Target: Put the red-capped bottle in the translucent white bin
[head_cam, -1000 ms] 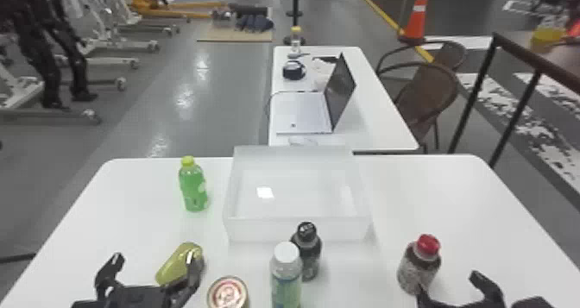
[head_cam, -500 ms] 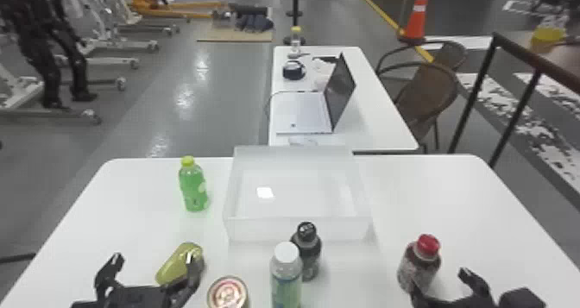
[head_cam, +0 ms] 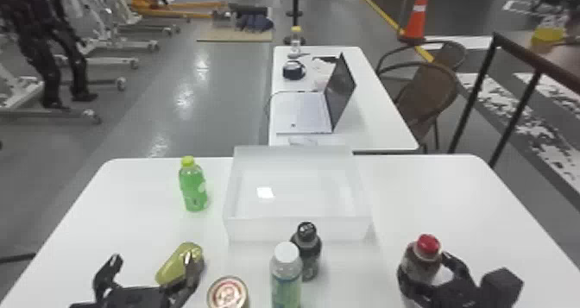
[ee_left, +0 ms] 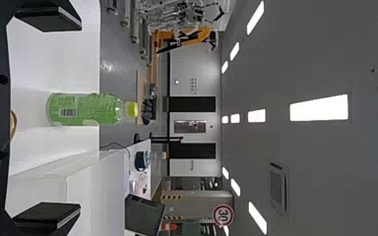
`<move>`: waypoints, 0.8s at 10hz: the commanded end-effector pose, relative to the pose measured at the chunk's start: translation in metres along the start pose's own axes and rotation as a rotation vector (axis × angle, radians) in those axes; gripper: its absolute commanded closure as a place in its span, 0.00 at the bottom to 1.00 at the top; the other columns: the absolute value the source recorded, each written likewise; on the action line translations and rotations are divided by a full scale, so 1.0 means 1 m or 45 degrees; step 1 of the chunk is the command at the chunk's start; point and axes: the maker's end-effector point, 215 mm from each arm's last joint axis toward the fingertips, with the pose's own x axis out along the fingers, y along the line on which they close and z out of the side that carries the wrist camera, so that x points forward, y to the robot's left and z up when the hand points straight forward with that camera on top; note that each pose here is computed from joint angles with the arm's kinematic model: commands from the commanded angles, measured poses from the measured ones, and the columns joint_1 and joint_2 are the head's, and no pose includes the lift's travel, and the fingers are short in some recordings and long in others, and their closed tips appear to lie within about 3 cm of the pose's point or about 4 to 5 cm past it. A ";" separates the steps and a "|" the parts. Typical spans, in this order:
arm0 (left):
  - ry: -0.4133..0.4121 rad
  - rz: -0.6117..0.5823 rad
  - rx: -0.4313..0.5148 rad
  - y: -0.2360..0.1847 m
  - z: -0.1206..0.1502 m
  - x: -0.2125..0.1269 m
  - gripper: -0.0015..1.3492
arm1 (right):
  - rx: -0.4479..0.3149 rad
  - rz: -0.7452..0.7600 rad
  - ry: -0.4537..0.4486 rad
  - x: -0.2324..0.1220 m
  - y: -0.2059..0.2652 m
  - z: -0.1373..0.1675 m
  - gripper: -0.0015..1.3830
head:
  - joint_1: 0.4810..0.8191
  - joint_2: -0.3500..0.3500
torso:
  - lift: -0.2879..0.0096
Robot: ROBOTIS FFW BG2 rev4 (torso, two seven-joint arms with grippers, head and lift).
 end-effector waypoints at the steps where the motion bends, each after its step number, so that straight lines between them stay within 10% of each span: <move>1: 0.002 0.003 -0.004 0.000 -0.001 0.000 0.01 | 0.021 -0.005 -0.002 0.002 -0.003 -0.001 0.44 | 0.20 0.50 | 0.63; 2: 0.008 0.004 -0.008 0.000 -0.003 -0.001 0.01 | 0.037 -0.003 -0.001 0.003 -0.002 -0.003 0.92 | 0.20 0.50 | 0.63; 8: 0.008 -0.007 -0.017 -0.006 -0.003 0.003 0.01 | 0.132 0.077 -0.008 0.030 0.021 0.060 0.91 | 0.20 0.50 | 0.63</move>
